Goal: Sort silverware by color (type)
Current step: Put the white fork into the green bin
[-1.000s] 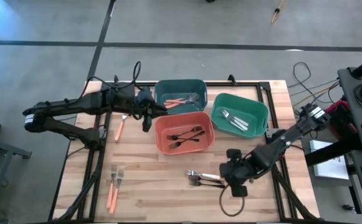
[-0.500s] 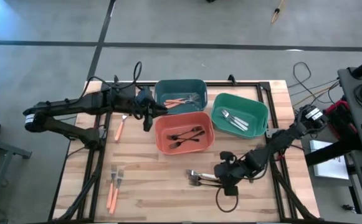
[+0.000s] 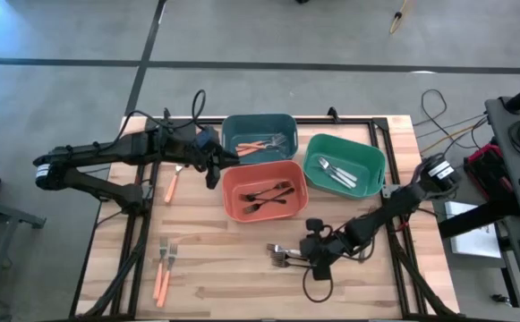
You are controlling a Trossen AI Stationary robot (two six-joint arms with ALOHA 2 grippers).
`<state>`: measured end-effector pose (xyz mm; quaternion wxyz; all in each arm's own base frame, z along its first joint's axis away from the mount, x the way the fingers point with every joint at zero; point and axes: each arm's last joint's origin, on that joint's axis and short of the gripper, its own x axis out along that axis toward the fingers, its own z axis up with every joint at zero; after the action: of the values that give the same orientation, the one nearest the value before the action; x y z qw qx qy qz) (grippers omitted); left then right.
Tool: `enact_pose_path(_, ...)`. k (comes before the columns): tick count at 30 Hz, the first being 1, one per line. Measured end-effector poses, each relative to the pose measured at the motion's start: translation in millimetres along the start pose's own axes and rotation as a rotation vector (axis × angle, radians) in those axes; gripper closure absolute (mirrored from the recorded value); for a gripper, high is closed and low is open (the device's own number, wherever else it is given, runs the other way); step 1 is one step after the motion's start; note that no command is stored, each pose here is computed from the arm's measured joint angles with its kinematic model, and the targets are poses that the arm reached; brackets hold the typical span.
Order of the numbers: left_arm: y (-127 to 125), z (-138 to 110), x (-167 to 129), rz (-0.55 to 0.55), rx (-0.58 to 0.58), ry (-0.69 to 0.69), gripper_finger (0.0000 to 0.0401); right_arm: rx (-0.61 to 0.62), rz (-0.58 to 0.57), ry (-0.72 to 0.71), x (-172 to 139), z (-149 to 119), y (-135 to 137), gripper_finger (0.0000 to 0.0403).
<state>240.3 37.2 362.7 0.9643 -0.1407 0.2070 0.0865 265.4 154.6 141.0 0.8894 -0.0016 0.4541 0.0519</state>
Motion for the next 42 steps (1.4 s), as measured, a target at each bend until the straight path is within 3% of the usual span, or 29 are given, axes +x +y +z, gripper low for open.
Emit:
enact_pose_path(12, 0.1, 0.1, -0.1, 0.002, -0.006, 0.000, 0.0352, 0.073, -0.002, -0.002, 8.2, -8.1, -2.2, 0.0313)
enact_pose_path(29, 0.3, -0.7, -0.1, 0.004, -0.006, 0.008, 0.0352, 0.089, -0.013, -0.005, 18.9, -10.6, -7.1, 0.0253)
enact_pose_path(36, 0.4, -1.3, -0.1, 0.005, -0.007, 0.014, 0.0352, 0.103, -0.008, -0.006, 20.4, -11.4, -11.1, 0.0277)
enact_pose_path(42, 0.4, -1.2, -0.1, 0.005, -0.007, 0.014, 0.0352, 0.118, 0.024, 0.019, 22.0, -11.9, -17.8, 0.0337)
